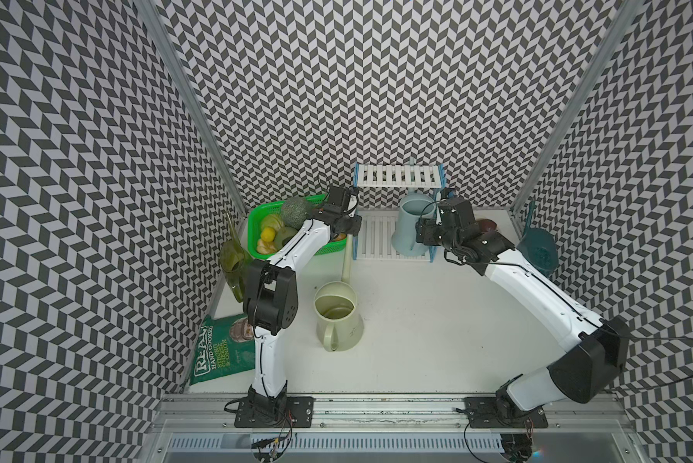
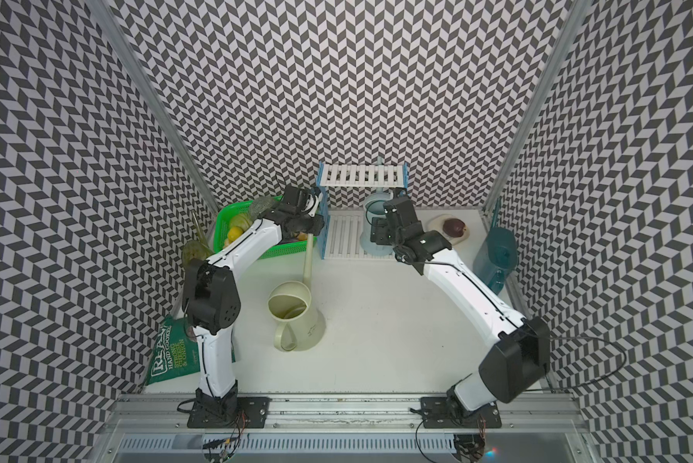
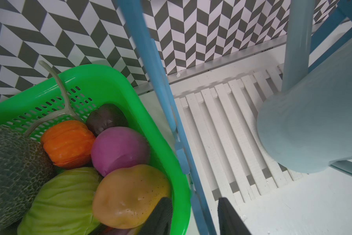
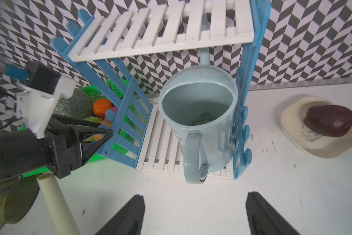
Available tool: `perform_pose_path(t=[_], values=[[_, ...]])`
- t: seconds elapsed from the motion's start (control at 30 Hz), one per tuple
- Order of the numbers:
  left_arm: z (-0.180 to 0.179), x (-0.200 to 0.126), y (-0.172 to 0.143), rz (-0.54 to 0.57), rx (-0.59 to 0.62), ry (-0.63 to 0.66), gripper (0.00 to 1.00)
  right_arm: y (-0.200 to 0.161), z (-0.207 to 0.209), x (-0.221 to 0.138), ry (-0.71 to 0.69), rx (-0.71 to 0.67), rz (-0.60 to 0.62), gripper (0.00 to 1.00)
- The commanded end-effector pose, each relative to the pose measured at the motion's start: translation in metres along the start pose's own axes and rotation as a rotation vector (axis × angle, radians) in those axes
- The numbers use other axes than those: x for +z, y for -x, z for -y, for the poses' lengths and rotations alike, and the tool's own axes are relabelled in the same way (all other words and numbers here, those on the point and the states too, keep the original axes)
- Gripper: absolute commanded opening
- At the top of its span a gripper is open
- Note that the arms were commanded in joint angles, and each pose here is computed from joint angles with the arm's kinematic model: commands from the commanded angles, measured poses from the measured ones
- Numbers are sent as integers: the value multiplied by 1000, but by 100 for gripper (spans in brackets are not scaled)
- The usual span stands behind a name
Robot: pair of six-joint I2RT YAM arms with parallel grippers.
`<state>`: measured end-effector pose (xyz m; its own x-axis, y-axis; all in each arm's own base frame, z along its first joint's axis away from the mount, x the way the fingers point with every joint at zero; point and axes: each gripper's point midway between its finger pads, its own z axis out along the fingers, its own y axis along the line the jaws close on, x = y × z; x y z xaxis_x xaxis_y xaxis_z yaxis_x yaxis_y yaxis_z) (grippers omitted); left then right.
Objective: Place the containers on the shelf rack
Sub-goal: 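Place the container on the shelf, then pick up a container from the center of the board.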
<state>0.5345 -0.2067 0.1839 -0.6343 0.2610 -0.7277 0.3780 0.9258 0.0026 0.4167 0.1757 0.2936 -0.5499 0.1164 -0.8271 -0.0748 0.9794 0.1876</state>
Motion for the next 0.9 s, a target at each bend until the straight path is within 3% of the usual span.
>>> perform_pose_path(t=[0.0,0.4,0.6,0.7,0.87], values=[[-8,-38,35,93,18,26,44,30,-4,-16,34,-3,119,84],[-21,-66,64,176,36,80,50,29,-6,-25,73,-29,140,92],[-30,-116,84,246,55,109,56,37,-26,-41,188,-75,172,92],[-43,-138,72,231,51,127,58,42,-48,-57,305,-122,190,100],[-92,-188,33,206,11,199,69,41,-92,-79,399,-249,199,100]])
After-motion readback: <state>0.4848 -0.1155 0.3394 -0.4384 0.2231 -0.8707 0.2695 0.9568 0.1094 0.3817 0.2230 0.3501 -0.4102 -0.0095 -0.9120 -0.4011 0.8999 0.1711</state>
